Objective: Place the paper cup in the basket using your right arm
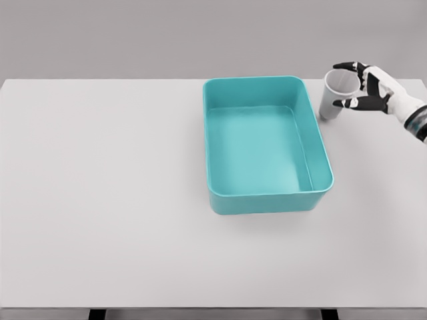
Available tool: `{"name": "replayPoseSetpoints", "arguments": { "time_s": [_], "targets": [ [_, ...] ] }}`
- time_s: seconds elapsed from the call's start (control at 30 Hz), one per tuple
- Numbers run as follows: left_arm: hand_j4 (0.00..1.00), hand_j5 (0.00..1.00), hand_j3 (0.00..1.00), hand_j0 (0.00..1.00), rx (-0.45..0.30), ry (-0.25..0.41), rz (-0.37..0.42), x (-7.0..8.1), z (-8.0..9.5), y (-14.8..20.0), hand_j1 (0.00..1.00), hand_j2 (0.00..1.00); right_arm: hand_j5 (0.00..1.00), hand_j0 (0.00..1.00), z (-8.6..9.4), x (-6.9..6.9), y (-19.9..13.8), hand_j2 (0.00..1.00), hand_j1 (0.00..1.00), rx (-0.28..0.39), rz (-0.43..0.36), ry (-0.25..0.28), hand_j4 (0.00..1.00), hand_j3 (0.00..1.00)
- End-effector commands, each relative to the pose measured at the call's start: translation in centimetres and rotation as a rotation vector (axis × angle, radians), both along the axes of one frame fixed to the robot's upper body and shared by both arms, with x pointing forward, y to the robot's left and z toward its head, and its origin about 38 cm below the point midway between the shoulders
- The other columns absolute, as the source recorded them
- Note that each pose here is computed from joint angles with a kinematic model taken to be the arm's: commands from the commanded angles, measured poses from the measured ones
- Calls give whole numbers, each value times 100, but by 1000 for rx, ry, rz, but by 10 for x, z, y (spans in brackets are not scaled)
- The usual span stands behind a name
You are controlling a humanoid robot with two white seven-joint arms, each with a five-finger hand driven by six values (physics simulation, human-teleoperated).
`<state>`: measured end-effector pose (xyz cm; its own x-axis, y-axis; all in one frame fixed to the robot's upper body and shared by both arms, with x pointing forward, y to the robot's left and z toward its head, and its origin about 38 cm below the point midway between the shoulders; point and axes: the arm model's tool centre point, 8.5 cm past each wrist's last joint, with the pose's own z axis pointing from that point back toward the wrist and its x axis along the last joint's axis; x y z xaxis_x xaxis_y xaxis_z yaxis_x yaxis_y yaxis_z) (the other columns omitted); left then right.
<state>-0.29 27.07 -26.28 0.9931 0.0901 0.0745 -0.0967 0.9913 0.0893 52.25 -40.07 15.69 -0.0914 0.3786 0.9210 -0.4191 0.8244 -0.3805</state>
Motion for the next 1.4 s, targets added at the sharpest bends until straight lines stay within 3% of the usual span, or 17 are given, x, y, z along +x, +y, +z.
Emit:
{"name": "replayPoseSetpoints", "arguments": {
  "time_s": [0.0, 0.37, 0.63, 0.83, 0.97, 1.1, 1.2, 1.3, 1.37],
  "targets": [
    [100, 100, 100, 100, 0, 0, -1, 0, 0, 0, 100, 100, 76, 76, 14, 2, 2, 76, 76, -5, 16, -37, 76, 76],
    [100, 100, 100, 100, 0, 0, 1, 0, 0, 0, 100, 100, 75, 75, 74, -7, 10, 75, 75, -96, 97, -207, 75, 75],
    [100, 100, 100, 100, 0, 0, -1, 0, 0, 0, 100, 100, 72, 72, 89, -13, 22, 72, 72, -112, 135, -268, 72, 72],
    [100, 100, 100, 100, 0, 0, 1, 0, 0, 0, 100, 100, 72, 72, 110, -26, 56, 72, 72, -166, 230, -358, 72, 72],
    [100, 100, 100, 100, 0, 0, -1, 0, 0, 0, 100, 100, 72, 72, 130, -41, 86, 72, 72, -266, 307, -443, 72, 72],
    [100, 100, 100, 100, 0, 0, -1, 0, 0, 0, 100, 100, 72, 72, 140, -57, 110, 72, 72, -313, 370, -508, 72, 72],
    [100, 100, 100, 100, 0, 0, 1, 0, 0, 0, 100, 100, 73, 73, 131, -60, 120, 73, 73, -365, 389, -502, 73, 73],
    [100, 100, 100, 100, 0, 0, 1, 0, 0, 0, 100, 100, 73, 73, 106, -59, 141, 73, 73, -487, 444, -461, 73, 73],
    [100, 100, 100, 100, 0, 0, -1, 0, 0, 0, 100, 100, 73, 73, 87, -58, 148, 73, 73, -606, 461, -427, 73, 73]
  ]
}}
